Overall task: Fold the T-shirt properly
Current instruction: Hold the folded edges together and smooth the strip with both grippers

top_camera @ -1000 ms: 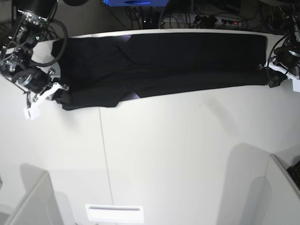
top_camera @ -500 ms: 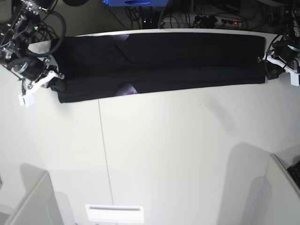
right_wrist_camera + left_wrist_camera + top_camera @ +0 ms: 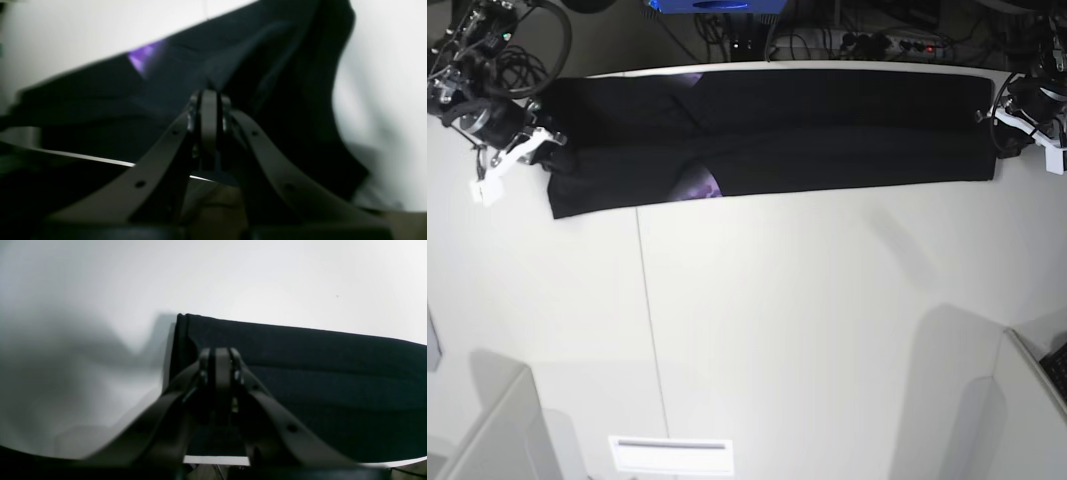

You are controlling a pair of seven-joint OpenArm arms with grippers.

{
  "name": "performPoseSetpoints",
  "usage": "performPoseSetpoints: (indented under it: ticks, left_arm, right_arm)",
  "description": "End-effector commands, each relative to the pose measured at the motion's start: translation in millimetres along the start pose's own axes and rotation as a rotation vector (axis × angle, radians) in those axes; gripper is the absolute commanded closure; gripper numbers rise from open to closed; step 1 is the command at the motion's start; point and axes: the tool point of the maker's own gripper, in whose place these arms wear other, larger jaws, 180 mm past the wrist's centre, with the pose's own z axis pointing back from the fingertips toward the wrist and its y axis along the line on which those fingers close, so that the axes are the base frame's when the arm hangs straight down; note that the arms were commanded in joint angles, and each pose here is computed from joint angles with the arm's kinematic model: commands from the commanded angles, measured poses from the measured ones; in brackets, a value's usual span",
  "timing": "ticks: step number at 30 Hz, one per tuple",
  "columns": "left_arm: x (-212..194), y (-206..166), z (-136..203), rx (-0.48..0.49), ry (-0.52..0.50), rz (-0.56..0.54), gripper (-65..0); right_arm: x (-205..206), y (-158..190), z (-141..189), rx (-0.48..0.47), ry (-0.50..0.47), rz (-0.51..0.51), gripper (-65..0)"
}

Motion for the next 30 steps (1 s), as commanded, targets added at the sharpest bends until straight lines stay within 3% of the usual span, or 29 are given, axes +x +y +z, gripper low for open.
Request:
performPoseSetpoints:
  ticks: [1, 4, 9, 14, 25, 30]
  left_arm:
    - [17.3, 5.7, 6.9, 0.019, -0.051, -0.023, 0.0]
    - [23.6, 13.8, 11.5, 0.042, -0.070, -0.021, 0.0]
    - [8.6, 12.4, 9.9, 0.039, 0.015, -0.016, 0.0]
    - [3.9, 4.2, 8.0, -0.005, 0.029, -0.063, 0.0]
    - [1.2, 4.2, 7.5, -0.008, 0.037, -0.067, 0.0]
    - [-9.9, 16.8, 7.5, 0.075, 0.054, -0.106, 0.0]
  right_arm:
    - [12.9, 1.4, 8.4, 0.009, -0.046, 0.020, 0.0]
    - [7.7, 0.5, 11.5, 0.015, -0.018, 0.017, 0.0]
    - [-11.7, -2.7, 7.5, 0.016, 0.016, -0.033, 0.0]
    - [-22.8, -18.8, 2.8, -0.075, 0.061, -0.021, 0.0]
    - [-44.0, -13.5, -2.5, -0.064, 0.110, -0.044, 0.0]
    - [-51.6, -25.8, -1.6, -0.134, 0.139, -0.033, 0.0]
